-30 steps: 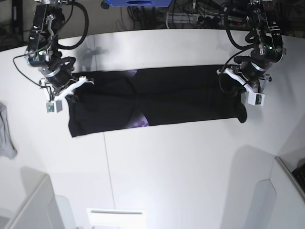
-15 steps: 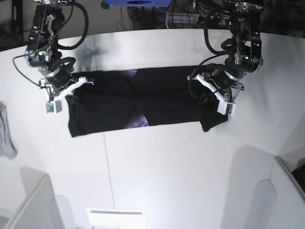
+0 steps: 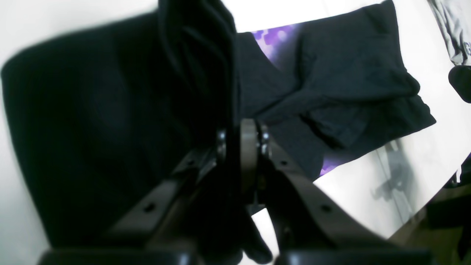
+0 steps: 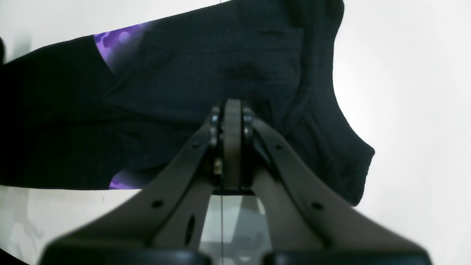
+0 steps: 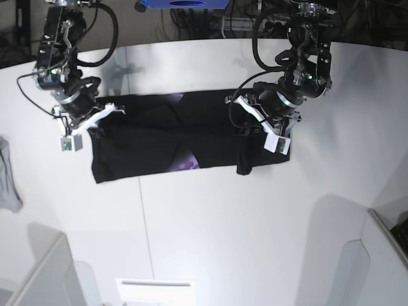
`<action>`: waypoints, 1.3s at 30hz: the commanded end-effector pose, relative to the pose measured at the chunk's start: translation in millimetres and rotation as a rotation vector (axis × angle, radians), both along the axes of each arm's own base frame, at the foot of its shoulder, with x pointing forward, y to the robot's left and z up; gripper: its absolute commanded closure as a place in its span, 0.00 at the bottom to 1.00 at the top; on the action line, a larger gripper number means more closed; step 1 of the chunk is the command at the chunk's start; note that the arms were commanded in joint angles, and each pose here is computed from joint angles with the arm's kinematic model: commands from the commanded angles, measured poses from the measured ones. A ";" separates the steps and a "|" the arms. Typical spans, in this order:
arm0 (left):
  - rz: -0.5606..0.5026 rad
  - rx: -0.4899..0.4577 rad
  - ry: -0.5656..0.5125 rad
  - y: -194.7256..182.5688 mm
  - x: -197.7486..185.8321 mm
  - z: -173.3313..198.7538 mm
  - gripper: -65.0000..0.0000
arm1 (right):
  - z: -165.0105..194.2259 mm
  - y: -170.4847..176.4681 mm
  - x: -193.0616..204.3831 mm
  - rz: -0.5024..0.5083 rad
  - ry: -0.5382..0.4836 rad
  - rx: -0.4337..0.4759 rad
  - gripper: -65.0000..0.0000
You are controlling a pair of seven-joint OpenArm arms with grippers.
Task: Fold the T-shirt properly
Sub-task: 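Lay the folded end onto the strip's middle with the left gripper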
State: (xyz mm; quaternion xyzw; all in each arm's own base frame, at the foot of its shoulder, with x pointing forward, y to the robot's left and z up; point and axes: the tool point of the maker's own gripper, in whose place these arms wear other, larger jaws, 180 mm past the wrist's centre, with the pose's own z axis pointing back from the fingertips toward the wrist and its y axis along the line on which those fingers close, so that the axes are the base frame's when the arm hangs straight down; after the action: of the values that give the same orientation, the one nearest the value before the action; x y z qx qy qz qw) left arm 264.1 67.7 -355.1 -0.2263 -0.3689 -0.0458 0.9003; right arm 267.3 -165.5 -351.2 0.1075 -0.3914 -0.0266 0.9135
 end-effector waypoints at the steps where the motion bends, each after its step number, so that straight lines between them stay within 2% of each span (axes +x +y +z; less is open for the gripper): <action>1: 0.005 -0.016 -0.034 -0.7 6.1 8.3 1.00 | 12.4 -3.6 7.8 -0.004 -0.051 -0.006 1.00; 20: 0.015 -0.053 -0.025 -11.4 5.9 7.4 1.00 | 11.9 -3.7 7.4 -0.005 -0.048 -0.006 1.00; 28: -0.030 -0.056 0.038 -27.0 5.4 -15.2 1.00 | 11.5 -3.8 6.5 -0.006 -0.046 -0.006 1.00; 33: -0.035 -0.059 0.018 -29.2 12.7 -9.2 1.00 | 11.1 -3.8 6.0 -0.006 -0.044 -0.006 1.00; 39: -0.029 -0.058 0.045 -27.9 14.4 -19.0 1.00 | 11.5 -3.8 6.5 -0.006 -0.046 -0.006 1.00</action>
State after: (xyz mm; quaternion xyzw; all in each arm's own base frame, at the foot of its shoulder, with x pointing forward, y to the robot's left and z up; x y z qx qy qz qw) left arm 271.4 44.0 -385.9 -0.2483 -0.3275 -0.0412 0.9107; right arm 266.6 -166.4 -351.7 0.1069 -0.3905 -0.0277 0.9140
